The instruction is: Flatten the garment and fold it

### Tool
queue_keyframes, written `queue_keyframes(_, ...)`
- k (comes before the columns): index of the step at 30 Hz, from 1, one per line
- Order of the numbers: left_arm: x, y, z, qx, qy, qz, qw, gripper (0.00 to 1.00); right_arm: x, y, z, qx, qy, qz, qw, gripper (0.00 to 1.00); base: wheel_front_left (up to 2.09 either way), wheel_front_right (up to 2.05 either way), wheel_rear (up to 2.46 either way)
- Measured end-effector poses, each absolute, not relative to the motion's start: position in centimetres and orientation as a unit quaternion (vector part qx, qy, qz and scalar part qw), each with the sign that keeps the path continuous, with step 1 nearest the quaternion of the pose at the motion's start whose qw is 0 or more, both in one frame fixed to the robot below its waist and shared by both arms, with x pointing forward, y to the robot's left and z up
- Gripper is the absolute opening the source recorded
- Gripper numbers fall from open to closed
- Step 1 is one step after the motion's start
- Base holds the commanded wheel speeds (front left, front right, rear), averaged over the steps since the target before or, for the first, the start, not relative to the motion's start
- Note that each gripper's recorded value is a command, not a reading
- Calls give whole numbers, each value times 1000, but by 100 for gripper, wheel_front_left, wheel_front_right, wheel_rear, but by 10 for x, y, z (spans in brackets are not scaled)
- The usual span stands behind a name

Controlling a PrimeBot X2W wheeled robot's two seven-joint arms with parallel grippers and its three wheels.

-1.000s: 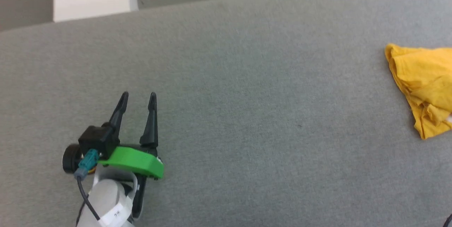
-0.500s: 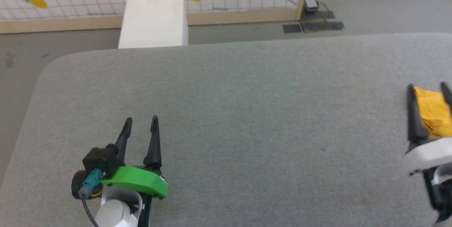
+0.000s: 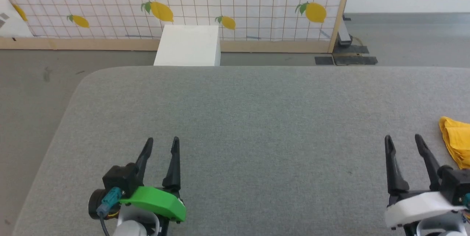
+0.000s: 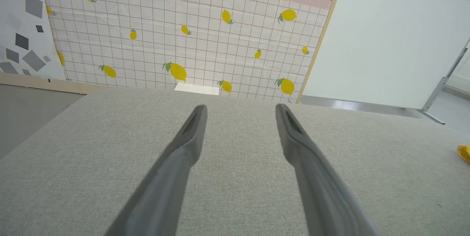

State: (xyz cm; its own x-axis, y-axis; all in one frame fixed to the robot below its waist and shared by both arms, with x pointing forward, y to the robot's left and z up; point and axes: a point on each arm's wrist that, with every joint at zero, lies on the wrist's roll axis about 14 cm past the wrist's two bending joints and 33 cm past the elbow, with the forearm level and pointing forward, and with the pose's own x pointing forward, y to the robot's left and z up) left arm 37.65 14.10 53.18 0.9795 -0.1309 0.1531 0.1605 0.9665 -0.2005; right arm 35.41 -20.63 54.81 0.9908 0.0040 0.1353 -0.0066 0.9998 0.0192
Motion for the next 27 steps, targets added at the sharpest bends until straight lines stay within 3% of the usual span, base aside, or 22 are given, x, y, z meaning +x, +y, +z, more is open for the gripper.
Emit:
queue_keyframes(26, 366, 137, 522, -111, -54, -72, 990, 100, 343, -204, 527, 25, -40, 1, 999, 100, 0, 0, 0)
queue_keyframes(27, 366, 137, 520, -111, -52, -73, 990, 0, 343, -205, 527, 28, -40, 1, 999, 0, 0, 0, 0)
